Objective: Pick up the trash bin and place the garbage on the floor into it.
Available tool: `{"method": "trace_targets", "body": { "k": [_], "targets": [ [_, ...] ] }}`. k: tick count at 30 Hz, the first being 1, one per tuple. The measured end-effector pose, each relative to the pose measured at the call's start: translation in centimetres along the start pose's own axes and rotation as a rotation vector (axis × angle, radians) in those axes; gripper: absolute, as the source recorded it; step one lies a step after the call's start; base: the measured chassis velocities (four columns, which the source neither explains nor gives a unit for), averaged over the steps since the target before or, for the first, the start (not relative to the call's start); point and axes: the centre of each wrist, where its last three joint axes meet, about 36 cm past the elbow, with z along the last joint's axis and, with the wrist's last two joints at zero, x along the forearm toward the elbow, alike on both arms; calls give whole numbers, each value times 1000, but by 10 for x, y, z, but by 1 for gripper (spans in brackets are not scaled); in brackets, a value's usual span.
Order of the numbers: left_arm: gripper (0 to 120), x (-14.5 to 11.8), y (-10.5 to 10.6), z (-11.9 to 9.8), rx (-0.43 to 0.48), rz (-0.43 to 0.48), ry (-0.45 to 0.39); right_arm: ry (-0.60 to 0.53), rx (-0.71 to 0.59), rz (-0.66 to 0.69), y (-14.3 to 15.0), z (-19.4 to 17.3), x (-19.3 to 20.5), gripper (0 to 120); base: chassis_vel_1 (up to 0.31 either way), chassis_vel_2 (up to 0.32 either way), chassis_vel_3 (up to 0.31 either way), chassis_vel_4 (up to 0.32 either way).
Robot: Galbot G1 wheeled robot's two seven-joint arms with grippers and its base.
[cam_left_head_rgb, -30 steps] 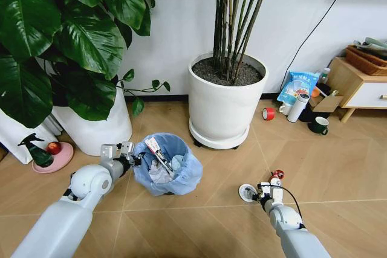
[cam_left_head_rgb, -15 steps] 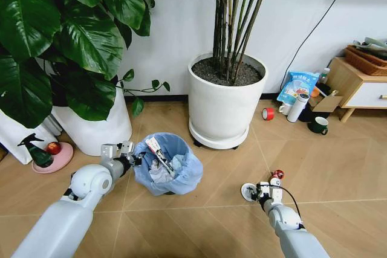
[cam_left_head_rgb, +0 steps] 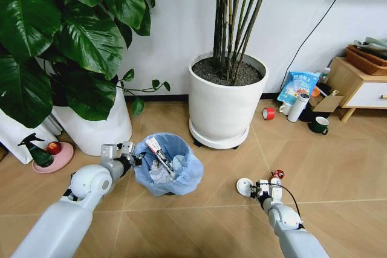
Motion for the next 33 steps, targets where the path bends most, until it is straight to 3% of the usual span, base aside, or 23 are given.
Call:
{"method": "trace_targets", "body": {
  "k": [2, 5, 14, 21, 27, 33],
  "targets": [
    [0, 0, 0, 0, 0, 0, 0, 0, 0, 0, 0, 0, 0, 0, 0, 0, 0, 0],
    [0, 2, -1, 1, -1, 2, 0, -149, 89, 7, 3, -33, 13, 0, 0, 0, 0, 0],
    [0, 5, 1, 3, -6, -3, 3, -338, 157, -23, 10, -87, 45, 0, 0, 0, 0, 0],
    [0, 2, -2, 4, -12, 4, 7, -525, 149, -151, 46, -164, 91, 0, 0, 0, 0, 0],
    [0, -2, -7, 2, -18, 18, 7, -580, 172, -276, 77, -202, 115, 0, 0, 0, 0, 0],
    [0, -8, -11, 0, -29, 31, 12, -586, 203, -395, 106, -215, 121, 0, 0, 0, 0, 0]
  ]
}}
